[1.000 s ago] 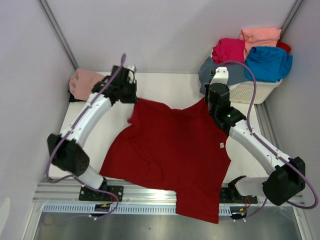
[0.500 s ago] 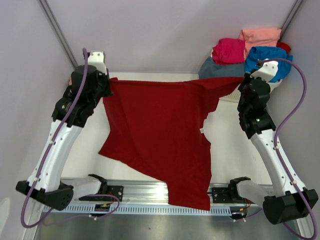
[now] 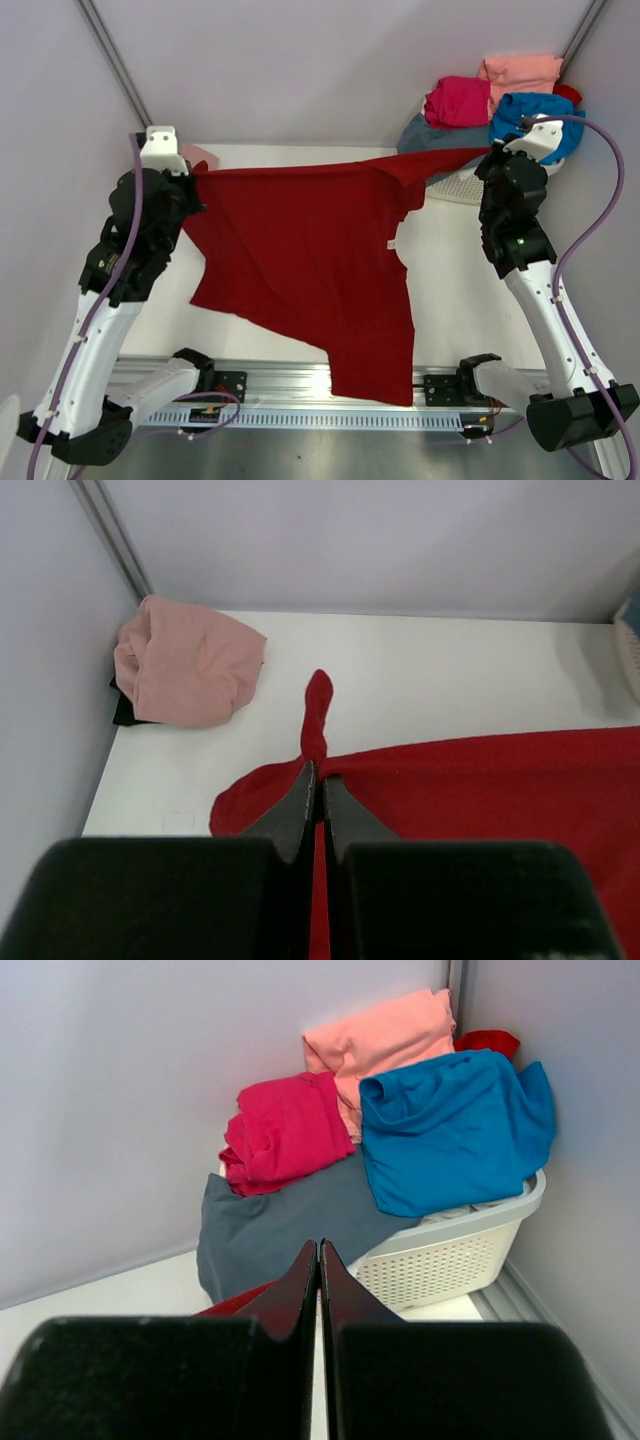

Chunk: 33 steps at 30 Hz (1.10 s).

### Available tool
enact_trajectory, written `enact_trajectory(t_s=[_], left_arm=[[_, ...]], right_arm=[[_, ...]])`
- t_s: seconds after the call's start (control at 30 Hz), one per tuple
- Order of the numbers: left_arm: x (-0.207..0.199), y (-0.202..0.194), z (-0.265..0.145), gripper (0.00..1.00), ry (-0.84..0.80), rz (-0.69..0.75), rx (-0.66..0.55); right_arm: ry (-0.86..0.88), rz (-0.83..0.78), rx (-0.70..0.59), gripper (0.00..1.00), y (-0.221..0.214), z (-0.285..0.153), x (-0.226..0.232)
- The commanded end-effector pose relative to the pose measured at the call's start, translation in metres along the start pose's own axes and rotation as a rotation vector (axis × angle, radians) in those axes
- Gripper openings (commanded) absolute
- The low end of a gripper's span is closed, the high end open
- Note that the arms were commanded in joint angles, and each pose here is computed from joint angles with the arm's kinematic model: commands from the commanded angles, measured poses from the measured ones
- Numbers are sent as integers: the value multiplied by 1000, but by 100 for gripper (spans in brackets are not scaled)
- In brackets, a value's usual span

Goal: Fold and stack the t-shirts
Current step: Flatten out the tshirt

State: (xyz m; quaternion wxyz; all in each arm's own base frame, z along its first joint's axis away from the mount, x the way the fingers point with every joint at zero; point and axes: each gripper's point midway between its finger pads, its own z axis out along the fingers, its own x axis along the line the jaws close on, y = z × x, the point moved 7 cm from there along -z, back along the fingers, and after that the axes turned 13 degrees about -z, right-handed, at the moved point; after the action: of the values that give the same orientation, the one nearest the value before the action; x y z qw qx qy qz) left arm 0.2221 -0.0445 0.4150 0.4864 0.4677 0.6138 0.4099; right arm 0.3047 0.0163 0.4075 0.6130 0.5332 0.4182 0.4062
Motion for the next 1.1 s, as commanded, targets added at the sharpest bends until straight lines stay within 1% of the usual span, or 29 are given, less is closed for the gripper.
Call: enact_trajectory(t_s=[0.0, 0.03, 0.07, 0.1, 0.13, 0.17, 0.23, 0.27, 0.33, 0.37, 0.4, 0.47, 0.5, 0.53, 0.57, 0.6, 0.67, 0.7, 0.73, 0.77, 0.8, 0.87, 0.9, 0.93, 0.97, 1.0, 1.03, 1.07], left_arm=[[3, 9, -16, 0, -46, -30, -69], [-1, -1, -17, 1, -83, -35, -31], [-8, -11, -18, 0, -137, -74, 12], [-10, -18, -20, 1, -152, -91, 37], [-14, -33, -25, 1, -176, -91, 82], [-16, -51, -23, 1, -158, -118, 131], [-26, -88, -28, 1, -216, -82, 249], [-25, -118, -26, 1, -167, -88, 325], [-29, -151, -33, 1, -168, -62, 459], [-32, -168, -33, 0, -138, -75, 531], [-26, -191, -35, 0, -75, -56, 598], [-25, -227, -45, 0, -34, -26, 744], [-26, -243, -50, 0, -46, -16, 820], [-27, -257, -57, 0, -54, 18, 870], [-29, -265, -60, 1, -43, 17, 899], [-31, -277, -65, 0, -38, 69, 934], [-34, -287, -68, 1, -33, 105, 961], [-36, -296, -67, 0, -24, 138, 999], [-42, -301, -69, 1, -53, 149, 1037], [-46, -303, -68, 0, -58, 165, 1050], [-53, -311, -70, 0, -76, 203, 1072], [-67, -311, -71, 1, -127, 226, 1073], [-74, -310, -72, 4, -161, 229, 1075], [-83, -314, -73, 15, -207, 250, 1081], [-88, -314, -75, 34, -236, 250, 1090], [-99, -308, -77, 67, -283, 241, 1070], [-102, -306, -77, 72, -303, 240, 1060], [-105, -304, -78, 75, -325, 236, 1053]], right_arm=[[-65, 67, -84, 0, 33, -7, -18], [-57, 68, -85, 0, 33, -8, -17], [-52, 72, -86, 0, 33, -8, -17], [-50, 80, -84, 0, 32, -8, -16], [-41, 66, -55, 0, 24, -9, -15], [-37, 67, -51, 0, 23, -9, -14], [-33, 67, -45, 0, 19, -9, -13], [-29, 65, -39, 0, 17, -7, -11], [-27, 61, -32, 0, 16, -6, -10], [-24, 62, -31, 0, 15, -6, -10], [-22, 55, -26, 0, 13, -5, -9], [-21, 53, -20, 0, 12, -4, -8], [-14, 49, -14, 0, 9, -3, -6], [-12, 49, -11, 0, 9, -2, -5], [-11, 51, -9, 0, 8, -1, -5], [-2, 45, -1, 0, 5, 1, -2], [5, 47, 7, 0, 4, 2, 0], [5, 47, 10, 0, 2, 2, 1], [8, 46, 12, 0, 1, 3, 3], [10, 45, 13, 0, 1, 3, 3], [13, 44, 13, 0, 1, 3, 4], [14, 41, 17, 0, 0, 4, 5], [16, 42, 13, 0, 1, 3, 5], [17, 41, 16, 0, 0, 4, 6], [20, 40, 17, 0, -1, 4, 7], [20, 38, 21, 0, -2, 4, 7], [22, 33, 20, 0, -2, 4, 7], [23, 32, 23, 0, -3, 4, 8]])
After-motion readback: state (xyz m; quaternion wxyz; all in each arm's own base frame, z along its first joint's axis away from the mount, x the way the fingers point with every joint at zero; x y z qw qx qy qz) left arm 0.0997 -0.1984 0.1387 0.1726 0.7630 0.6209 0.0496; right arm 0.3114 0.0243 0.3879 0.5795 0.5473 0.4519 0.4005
